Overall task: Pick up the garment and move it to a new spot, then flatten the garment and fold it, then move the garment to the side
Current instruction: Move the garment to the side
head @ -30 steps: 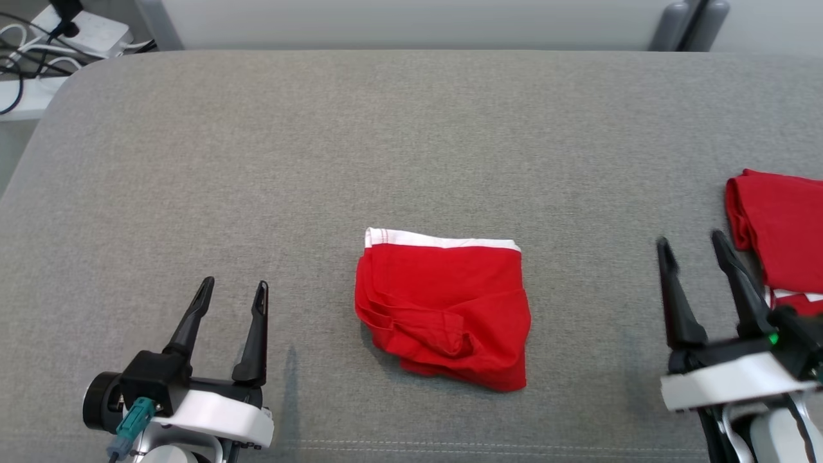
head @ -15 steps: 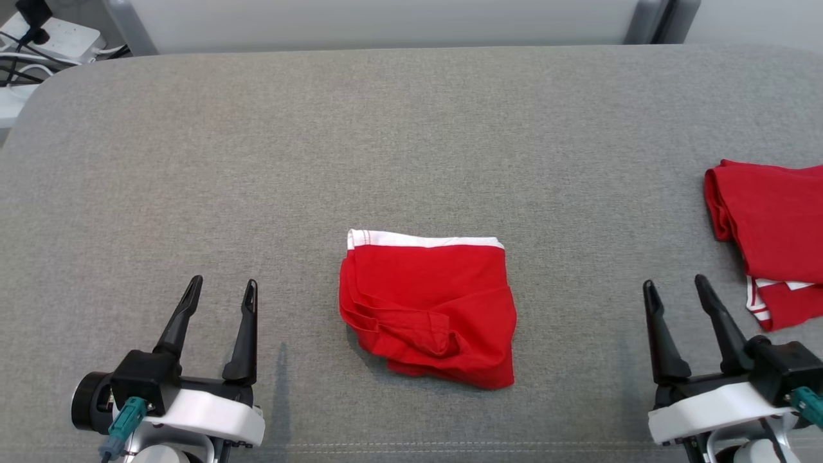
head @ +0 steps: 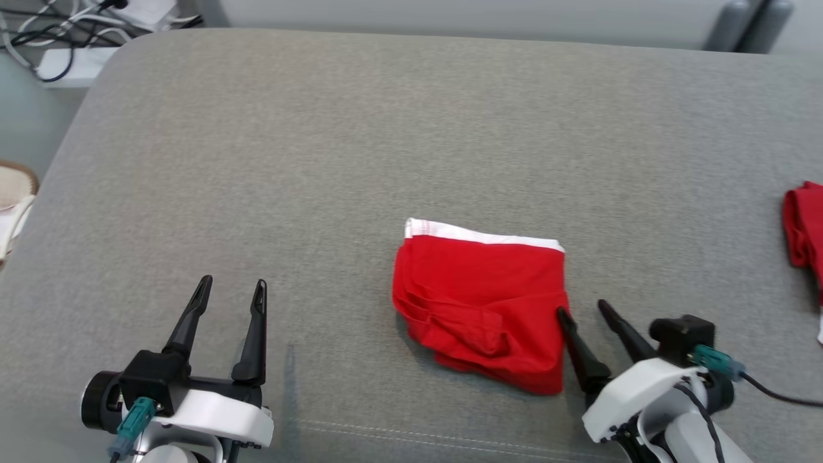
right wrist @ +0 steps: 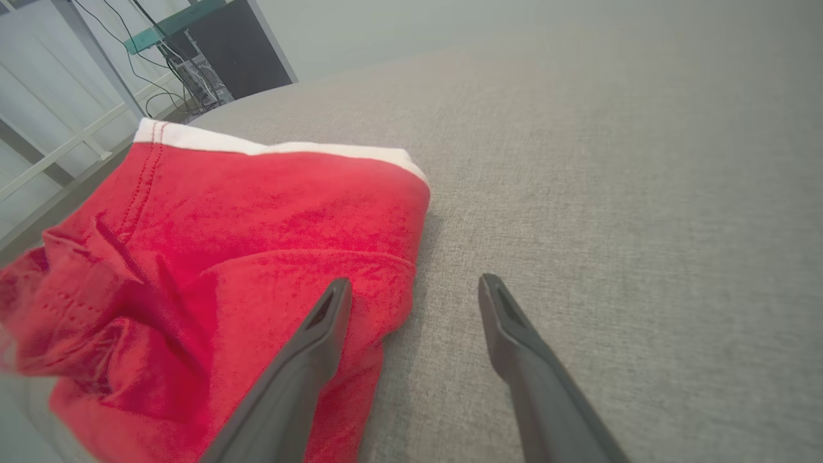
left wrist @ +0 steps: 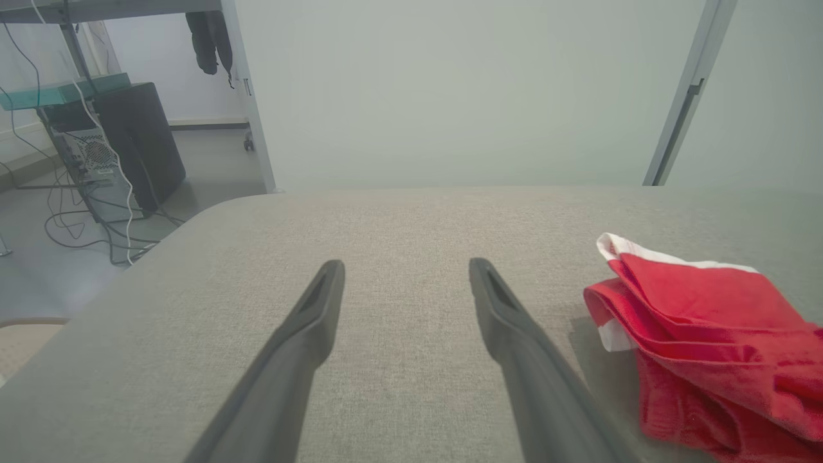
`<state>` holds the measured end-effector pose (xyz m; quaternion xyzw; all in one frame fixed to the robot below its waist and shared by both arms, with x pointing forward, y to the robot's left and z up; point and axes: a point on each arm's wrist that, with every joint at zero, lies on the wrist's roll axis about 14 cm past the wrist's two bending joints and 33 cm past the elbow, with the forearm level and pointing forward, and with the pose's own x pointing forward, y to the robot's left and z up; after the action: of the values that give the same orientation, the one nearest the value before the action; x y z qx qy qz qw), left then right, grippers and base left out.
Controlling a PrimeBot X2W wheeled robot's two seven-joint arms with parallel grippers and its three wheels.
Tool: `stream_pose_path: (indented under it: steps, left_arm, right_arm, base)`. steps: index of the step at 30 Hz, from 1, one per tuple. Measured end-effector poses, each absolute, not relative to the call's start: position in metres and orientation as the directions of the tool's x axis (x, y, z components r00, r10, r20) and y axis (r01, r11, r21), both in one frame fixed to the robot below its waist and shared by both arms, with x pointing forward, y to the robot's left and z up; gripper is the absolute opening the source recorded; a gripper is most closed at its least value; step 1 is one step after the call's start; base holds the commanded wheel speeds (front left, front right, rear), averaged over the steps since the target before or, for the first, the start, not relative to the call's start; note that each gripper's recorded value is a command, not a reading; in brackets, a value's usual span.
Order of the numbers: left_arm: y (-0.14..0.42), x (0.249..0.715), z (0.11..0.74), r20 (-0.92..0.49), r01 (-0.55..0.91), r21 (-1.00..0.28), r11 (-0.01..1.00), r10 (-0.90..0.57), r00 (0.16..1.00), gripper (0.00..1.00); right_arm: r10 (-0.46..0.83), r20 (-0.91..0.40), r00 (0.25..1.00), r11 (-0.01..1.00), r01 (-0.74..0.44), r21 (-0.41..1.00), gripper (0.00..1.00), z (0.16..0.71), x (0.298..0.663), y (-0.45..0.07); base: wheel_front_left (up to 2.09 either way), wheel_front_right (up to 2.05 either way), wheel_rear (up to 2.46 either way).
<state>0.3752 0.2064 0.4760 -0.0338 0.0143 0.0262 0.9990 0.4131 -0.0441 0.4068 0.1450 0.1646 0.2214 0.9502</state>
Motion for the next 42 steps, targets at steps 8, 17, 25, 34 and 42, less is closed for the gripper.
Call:
stream_pose_path:
  steps: [8, 17, 25, 34, 42]
  left_arm:
    - [0.225, 0.36, 0.473, -0.048, -0.129, -0.071, 0.989, 0.126, 0.991, 1.0]
    - [0.222, 0.365, 0.471, -0.051, -0.124, -0.077, 0.989, 0.12, 0.991, 1.0]
    - [0.194, 0.386, 0.468, -0.049, -0.019, -0.078, 0.997, 0.016, 0.999, 1.0]
    - [0.146, 0.416, 0.469, -0.027, 0.127, -0.099, 0.987, -0.131, 0.991, 1.0]
    - [0.131, 0.422, 0.466, -0.032, 0.166, -0.109, 0.98, -0.171, 0.985, 1.0]
  right_arm:
    - [0.592, -0.358, 0.722, 0.786, -0.42, 0.454, 0.63, 0.382, 0.412, 0.006]
    - [0.606, -0.307, 0.734, 0.778, -0.466, 0.422, 0.0, 0.39, 0.417, 0.004]
    - [0.474, -0.187, 0.861, 0.876, -0.439, 0.197, 0.0, 0.424, 0.441, -0.067]
    - [0.304, -0.115, 0.946, 0.953, -0.3, 0.05, 0.0, 0.445, 0.414, -0.136]
    - [0.255, -0.09, 0.963, 0.967, -0.255, 0.017, 0.0, 0.455, 0.417, -0.157]
  base:
    - [0.0, 0.0, 0.0]
    - [0.0, 0.0, 0.0]
    - [0.0, 0.0, 0.0]
    - [0.0, 0.0, 0.0]
    - [0.0, 0.0, 0.0]
